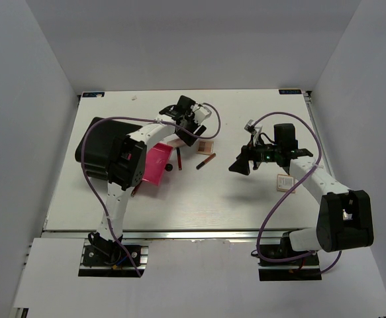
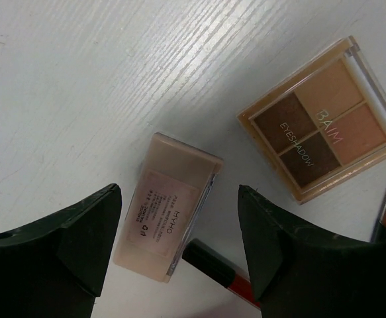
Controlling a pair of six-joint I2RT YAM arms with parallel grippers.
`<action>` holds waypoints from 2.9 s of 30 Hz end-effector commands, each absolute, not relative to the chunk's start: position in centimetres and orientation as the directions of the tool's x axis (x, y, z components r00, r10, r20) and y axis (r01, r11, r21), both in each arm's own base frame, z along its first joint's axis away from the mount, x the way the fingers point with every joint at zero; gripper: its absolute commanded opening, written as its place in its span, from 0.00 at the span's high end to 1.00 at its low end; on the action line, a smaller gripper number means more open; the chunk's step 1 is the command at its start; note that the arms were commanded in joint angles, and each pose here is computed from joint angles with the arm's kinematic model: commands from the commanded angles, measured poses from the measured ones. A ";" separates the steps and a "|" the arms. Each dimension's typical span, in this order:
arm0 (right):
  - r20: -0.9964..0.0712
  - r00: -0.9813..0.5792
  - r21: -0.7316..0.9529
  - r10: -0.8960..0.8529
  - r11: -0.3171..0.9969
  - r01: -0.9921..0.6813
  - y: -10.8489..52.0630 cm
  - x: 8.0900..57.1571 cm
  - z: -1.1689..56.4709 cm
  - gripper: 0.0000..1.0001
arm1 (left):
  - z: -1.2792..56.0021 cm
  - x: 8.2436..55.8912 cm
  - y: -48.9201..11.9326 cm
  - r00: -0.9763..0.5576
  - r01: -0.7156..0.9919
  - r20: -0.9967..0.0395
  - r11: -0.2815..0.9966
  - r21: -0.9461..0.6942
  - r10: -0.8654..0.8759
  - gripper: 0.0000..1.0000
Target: Organize the makeup
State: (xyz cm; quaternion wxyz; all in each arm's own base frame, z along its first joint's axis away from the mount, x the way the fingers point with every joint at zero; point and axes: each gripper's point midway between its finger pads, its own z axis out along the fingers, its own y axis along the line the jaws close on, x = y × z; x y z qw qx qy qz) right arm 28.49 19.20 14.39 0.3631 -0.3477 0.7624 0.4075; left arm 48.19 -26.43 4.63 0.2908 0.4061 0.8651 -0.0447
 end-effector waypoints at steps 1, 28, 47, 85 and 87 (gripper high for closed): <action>-0.844 -0.485 0.363 -0.230 0.420 -0.832 19.2 28.3 14.8 0.19 | 5.3 48.5 -26.8 -0.467 0.752 -0.565 0.642 0.151 0.680 0.19; -0.841 -0.497 0.388 -0.212 0.404 -0.829 19.4 27.5 14.8 0.18 | -1.1 45.4 -22.4 -0.621 0.708 -0.477 0.706 -0.002 0.622 0.56; -0.841 -0.499 0.387 -0.209 0.412 -0.825 19.3 27.6 14.5 0.19 | 19.5 53.1 -26.7 -0.447 0.523 -0.830 0.850 0.059 0.333 1.00; -0.847 -0.486 0.362 -0.217 0.434 -0.825 19.4 29.4 15.0 0.14 | 15.3 38.6 -14.5 -0.686 0.044 -0.710 0.983 0.179 0.160 0.49; -0.843 -0.483 0.339 -0.236 0.463 -0.819 19.4 30.3 14.8 0.15 | 15.6 38.7 -14.5 -0.682 0.044 -0.713 0.982 0.182 0.162 0.40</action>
